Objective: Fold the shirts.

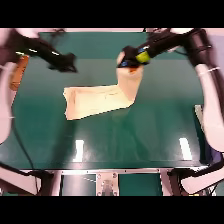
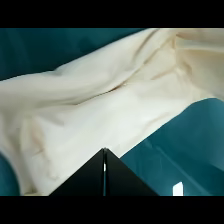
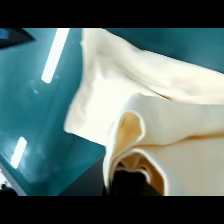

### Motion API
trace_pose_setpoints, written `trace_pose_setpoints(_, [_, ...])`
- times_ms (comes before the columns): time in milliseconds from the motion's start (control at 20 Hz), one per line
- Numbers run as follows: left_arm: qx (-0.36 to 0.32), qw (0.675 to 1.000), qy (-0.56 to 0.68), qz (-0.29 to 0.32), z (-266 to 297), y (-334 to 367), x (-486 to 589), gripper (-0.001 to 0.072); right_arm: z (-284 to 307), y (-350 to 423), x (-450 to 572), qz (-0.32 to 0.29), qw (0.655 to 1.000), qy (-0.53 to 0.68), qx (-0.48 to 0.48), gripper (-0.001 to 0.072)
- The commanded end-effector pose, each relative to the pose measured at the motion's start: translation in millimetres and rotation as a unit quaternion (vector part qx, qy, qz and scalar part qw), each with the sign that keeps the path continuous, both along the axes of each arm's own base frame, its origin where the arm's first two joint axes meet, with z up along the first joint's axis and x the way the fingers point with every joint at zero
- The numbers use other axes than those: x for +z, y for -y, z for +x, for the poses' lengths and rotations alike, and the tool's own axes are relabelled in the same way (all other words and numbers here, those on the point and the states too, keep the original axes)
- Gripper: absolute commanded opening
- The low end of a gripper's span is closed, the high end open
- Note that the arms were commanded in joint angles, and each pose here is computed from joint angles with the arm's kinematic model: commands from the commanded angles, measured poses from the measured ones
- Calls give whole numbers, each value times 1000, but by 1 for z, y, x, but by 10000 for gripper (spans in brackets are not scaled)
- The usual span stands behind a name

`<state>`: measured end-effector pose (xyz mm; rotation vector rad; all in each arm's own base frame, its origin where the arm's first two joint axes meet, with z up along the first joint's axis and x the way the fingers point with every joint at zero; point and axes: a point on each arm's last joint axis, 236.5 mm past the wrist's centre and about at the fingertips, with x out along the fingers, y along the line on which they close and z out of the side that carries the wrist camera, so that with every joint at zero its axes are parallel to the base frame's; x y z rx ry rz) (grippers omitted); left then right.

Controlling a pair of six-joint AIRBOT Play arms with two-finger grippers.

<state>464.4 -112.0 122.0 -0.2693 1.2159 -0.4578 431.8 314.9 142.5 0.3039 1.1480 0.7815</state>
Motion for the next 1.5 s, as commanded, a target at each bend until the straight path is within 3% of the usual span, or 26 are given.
trace_pose_setpoints(0, [106, 993, 52, 28, -14, -99, 56, 20, -14, -125, -26, 92, 996, 3, 22, 17])
trace_pose_setpoints(150, [140, 988, 63, 24, -18, -127, 67, 20, -51, -232, -90, 148, 988, -8, 42, 18])
trace_pose_setpoints(200, [140, 988, 63, 20, -18, -127, 68, 20, -61, -259, -117, 152, 988, 5, 41, 96])
trace_pose_setpoints(250, [140, 988, 66, 18, -17, -126, 69, 20, -67, -277, -136, 154, 987, 16, 36, 410])
trace_pose_setpoints(300, [138, 988, 71, 11, -15, -123, 71, 20, -69, -285, -148, 151, 988, 24, 36, 620])
trace_pose_setpoints(450, [133, 988, 78, 2, -13, -119, 74, 20, -45, -251, -134, 142, 989, 6, 46, 620])
trace_pose_setpoints(750, [132, 988, 79, 0, -13, -118, 75, 19, 62, -54, -86, 104, 994, -26, -8, 619])
trace_pose_setpoints(1000, [133, 988, 79, 0, -12, -118, 75, 20, 84, 76, -150, 77, 984, -127, -94, 620])
trace_pose_setpoints(1450, [135, 988, 77, -6, -13, -116, 76, 20, 35, 23, -240, 75, 971, -218, -64, 621])
